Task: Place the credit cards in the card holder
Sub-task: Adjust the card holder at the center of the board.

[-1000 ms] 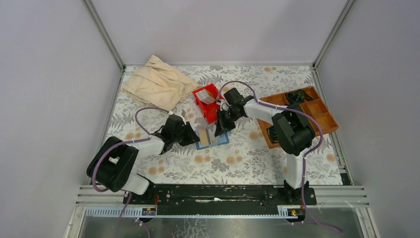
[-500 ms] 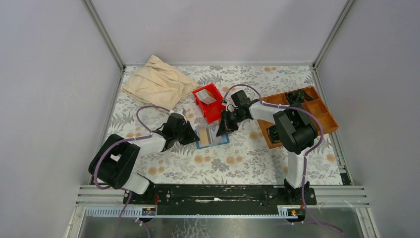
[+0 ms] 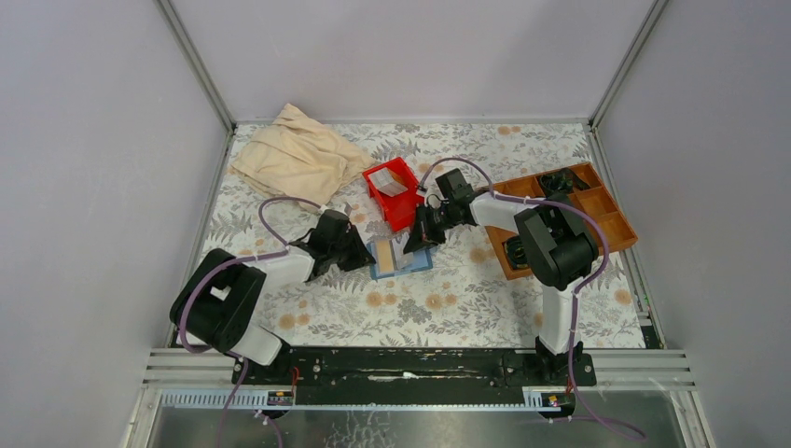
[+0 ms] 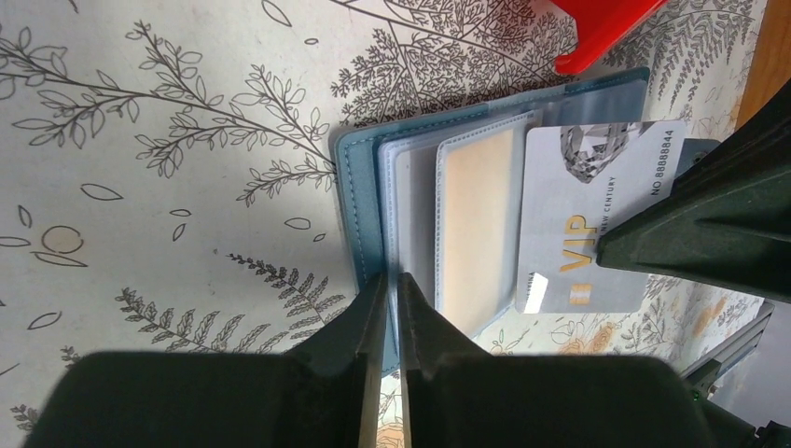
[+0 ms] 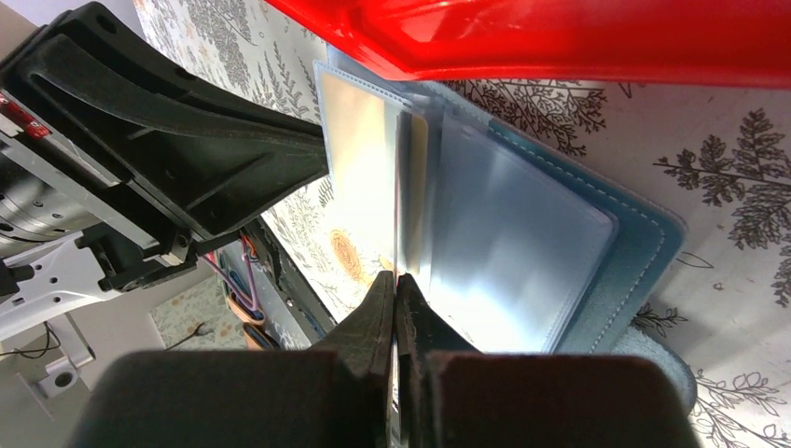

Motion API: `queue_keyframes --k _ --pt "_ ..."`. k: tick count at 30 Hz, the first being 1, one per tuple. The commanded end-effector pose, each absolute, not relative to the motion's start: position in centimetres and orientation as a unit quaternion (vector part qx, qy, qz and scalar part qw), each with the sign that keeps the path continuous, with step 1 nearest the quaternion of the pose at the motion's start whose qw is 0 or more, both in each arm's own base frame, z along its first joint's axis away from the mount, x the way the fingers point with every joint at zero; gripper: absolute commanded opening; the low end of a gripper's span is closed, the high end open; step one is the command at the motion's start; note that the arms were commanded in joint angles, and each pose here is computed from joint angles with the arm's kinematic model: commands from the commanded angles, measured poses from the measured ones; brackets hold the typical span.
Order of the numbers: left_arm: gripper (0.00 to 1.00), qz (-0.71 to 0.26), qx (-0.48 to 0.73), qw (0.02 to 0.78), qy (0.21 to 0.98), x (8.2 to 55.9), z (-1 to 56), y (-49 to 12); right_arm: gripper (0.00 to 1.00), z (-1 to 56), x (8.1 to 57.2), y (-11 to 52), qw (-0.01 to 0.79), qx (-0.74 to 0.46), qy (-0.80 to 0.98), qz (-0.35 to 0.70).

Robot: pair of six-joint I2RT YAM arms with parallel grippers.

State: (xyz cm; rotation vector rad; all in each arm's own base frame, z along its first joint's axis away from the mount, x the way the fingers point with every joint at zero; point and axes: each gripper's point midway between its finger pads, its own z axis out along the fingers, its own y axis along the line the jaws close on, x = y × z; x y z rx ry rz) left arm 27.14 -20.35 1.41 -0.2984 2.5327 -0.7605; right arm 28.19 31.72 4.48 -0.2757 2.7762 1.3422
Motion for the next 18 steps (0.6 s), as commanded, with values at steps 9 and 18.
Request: queue_keyframes --k 9,18 --pt "0.13 -0.167 -0.117 0.176 0.963 23.8 -3.6 -16.5 0.00 5.2 28.8 31.2 0.042 -0.097 0.899 0.425" --pt "0.12 -0.152 -0.117 0.172 0.966 23.7 -3.7 -16.0 0.00 4.9 29.5 30.6 0.049 -0.092 0.903 0.416"
